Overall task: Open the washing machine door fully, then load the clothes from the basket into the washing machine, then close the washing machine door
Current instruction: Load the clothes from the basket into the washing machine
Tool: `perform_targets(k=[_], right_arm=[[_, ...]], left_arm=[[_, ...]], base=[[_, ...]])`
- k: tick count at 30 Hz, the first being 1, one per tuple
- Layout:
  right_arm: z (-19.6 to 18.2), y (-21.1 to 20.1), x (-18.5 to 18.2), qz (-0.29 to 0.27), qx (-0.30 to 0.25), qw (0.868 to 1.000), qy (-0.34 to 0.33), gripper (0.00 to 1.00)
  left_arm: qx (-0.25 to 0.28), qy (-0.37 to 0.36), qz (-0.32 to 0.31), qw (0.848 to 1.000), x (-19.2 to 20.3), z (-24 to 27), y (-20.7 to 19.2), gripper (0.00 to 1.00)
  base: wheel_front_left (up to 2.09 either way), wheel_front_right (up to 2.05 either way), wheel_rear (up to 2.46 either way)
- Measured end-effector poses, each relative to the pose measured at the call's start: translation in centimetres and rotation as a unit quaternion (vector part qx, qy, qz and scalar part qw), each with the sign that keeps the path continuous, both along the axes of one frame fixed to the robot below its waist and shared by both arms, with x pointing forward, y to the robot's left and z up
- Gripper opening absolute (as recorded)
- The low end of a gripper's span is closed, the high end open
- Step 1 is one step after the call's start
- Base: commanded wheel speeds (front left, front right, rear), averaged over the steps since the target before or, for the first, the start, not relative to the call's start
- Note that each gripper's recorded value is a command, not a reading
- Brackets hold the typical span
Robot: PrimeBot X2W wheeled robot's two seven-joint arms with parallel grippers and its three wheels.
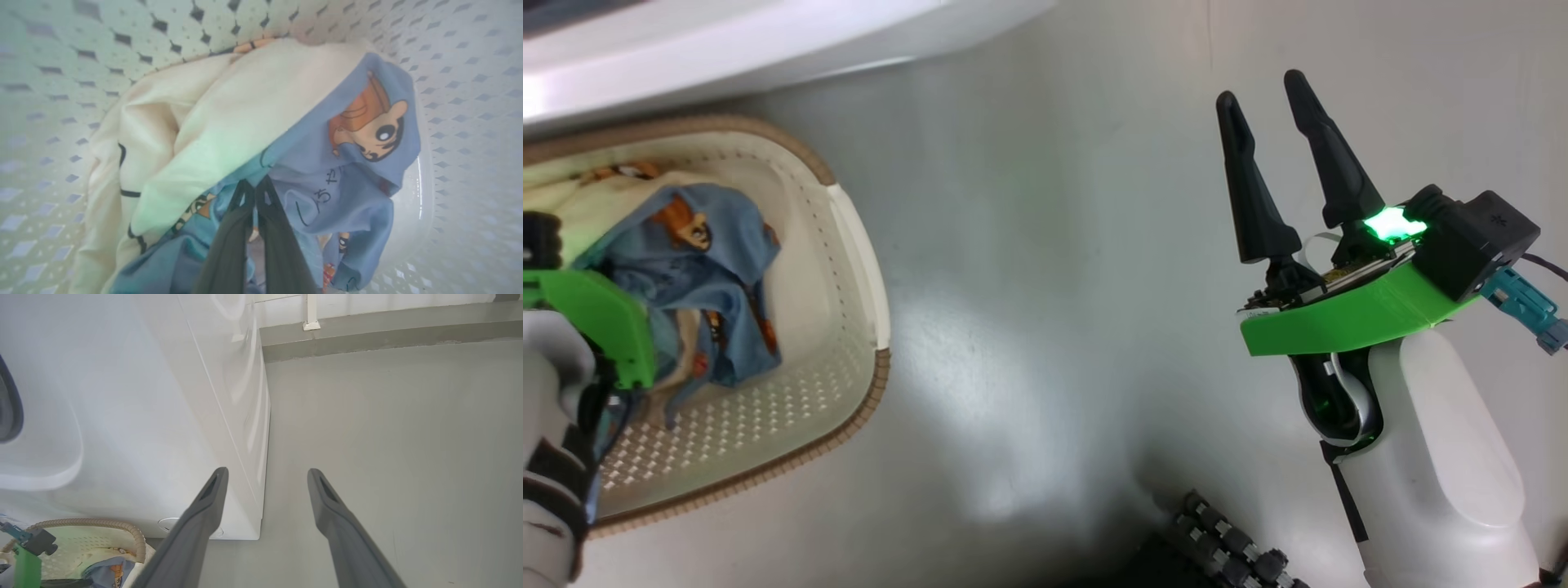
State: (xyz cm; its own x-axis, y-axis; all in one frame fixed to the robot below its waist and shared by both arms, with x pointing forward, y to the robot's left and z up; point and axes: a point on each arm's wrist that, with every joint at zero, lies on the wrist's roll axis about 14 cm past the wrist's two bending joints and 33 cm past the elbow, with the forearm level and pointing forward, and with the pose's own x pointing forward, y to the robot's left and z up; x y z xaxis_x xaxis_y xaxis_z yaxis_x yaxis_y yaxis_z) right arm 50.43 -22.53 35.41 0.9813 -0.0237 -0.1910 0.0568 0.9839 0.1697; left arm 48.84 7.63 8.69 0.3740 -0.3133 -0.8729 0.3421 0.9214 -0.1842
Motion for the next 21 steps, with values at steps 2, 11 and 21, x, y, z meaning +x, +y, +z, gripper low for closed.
perform_targets(k=[2,11,21], right_arm=[[0.7,0.1,0.1,0.001,0.001,1.0,-0.008,1.0],[4.4,0.7,0.2,0.006,0.003,0.999,-0.046,1.0],[7.9,1.4,-0.8,0.016,0.01,0.997,-0.076,1.0]], left_arm=[[-0.009,-0.016,0.003,1.0,0.4,1.0,-0.4,0.0],[-0.06,-0.076,0.016,0.995,0.1,6.0,-2.5,0.0],[-0.118,-0.145,0.045,0.981,-0.4,12.7,-3.1,0.0]], base=[[0.0,0.0,0.0],[0.0,0.0,0.0],[0.0,0.0,0.0]])
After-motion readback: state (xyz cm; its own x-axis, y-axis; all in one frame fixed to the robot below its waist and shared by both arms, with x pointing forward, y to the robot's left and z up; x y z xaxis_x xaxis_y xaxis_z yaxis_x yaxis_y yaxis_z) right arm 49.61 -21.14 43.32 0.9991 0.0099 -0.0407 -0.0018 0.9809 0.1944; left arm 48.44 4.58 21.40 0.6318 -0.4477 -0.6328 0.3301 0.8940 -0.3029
